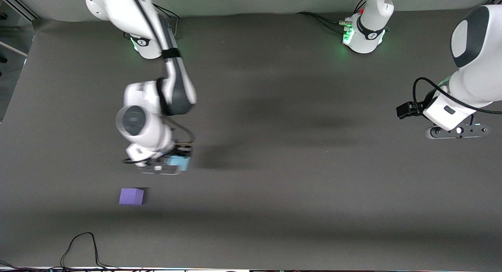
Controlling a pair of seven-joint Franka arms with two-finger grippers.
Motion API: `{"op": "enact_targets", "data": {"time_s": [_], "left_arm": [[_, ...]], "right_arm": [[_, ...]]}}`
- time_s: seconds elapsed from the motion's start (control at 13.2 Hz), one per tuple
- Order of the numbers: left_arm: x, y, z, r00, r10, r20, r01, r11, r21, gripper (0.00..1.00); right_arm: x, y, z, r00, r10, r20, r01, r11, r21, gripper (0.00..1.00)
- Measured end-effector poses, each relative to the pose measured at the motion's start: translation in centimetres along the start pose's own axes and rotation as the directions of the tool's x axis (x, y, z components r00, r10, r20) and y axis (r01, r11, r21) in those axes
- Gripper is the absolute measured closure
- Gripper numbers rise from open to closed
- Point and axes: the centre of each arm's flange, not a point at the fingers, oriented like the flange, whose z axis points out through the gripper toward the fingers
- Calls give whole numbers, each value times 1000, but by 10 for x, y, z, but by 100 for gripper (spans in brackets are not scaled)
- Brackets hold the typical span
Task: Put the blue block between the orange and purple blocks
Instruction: 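Carry the block with the right gripper between the orange and purple blocks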
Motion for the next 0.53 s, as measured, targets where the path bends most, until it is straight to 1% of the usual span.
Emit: {"op": "enact_targets", "data": {"time_s": [0.15,0.38,0.46,0.53], "left_arm": [[-1,1,-2,1000,-1,0,1,1000,-16,0],[-1,2,-2,1000,-1,1,1,1000,-22,0],[-1,2,-2,1000,-1,1,1,1000,-23,0],[-1,3,-2,1000,-1,1,1,1000,-24,0]], "right_arm": [[9,59,3,998,58,16,-58,998,-12,42],[12,135,39,995,70,67,-68,997,-40,42],[9,151,51,996,59,69,-56,997,-44,42],[5,164,65,996,65,62,-63,997,-34,42]]}}
